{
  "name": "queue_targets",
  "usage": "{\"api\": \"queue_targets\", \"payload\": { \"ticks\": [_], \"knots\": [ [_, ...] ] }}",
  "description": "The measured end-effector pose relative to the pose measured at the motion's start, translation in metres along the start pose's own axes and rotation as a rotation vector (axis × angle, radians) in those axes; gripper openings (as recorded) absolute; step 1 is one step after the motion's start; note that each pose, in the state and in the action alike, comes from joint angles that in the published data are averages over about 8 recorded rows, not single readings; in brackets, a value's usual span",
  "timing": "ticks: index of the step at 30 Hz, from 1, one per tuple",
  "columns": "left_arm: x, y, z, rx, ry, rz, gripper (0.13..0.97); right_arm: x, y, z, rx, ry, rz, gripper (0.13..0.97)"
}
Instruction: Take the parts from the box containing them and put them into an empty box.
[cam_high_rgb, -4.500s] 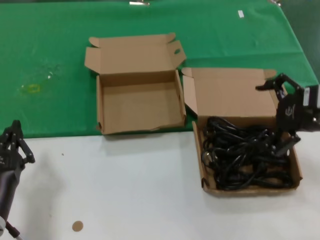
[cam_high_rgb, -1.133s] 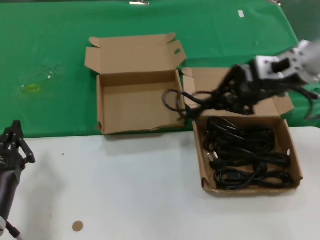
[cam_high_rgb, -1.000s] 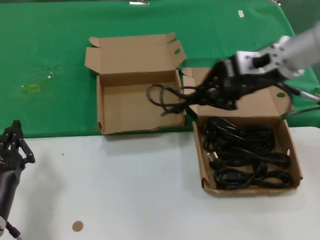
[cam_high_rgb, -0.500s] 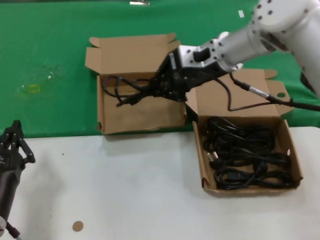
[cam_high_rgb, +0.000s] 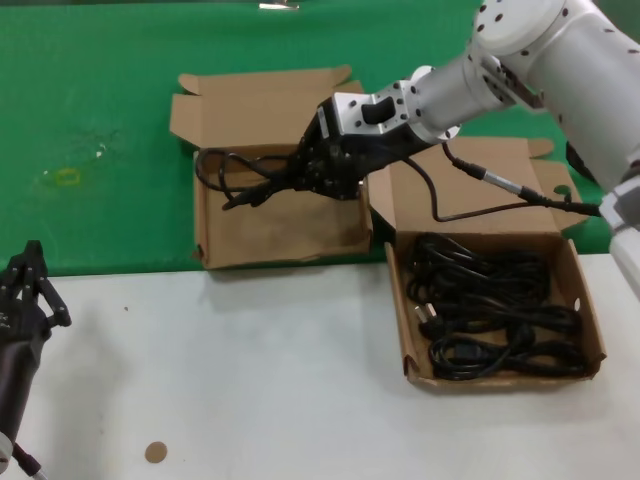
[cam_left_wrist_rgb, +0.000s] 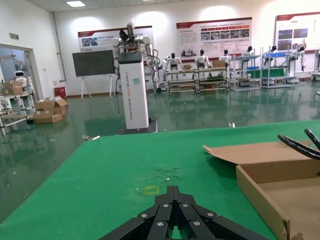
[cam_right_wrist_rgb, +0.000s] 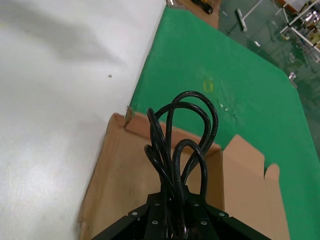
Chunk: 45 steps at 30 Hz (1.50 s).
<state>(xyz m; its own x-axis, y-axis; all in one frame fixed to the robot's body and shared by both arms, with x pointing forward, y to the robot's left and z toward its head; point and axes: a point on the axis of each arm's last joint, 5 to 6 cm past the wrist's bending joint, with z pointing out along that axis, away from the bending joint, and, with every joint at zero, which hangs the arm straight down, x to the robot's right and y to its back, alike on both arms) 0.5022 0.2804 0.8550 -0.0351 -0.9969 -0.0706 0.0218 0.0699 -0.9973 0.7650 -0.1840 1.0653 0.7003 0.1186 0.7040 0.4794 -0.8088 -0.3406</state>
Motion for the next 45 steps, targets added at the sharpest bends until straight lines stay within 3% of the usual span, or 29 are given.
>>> {"api": "queue_targets", "payload": {
  "ticks": [20,29,38,45],
  "knots": [
    [0.0000,0.0000,0.000,0.000,0.000,0.000,0.144,0.000,0.006,0.004,-0.023,0.029,-0.003,0.253],
    [0.0000,0.0000,0.000,0.000,0.000,0.000,0.144,0.003,0.005,0.000,-0.013,0.043,-0.003,0.381],
    [0.0000,0.0000,0.000,0.000,0.000,0.000,0.148,0.002,0.006,0.000,-0.005,0.058,0.008,0.579],
    [0.0000,0.0000,0.000,0.000,0.000,0.000,0.157,-0.014,0.009,0.014,0.023,0.108,0.060,0.754]
  ]
}}
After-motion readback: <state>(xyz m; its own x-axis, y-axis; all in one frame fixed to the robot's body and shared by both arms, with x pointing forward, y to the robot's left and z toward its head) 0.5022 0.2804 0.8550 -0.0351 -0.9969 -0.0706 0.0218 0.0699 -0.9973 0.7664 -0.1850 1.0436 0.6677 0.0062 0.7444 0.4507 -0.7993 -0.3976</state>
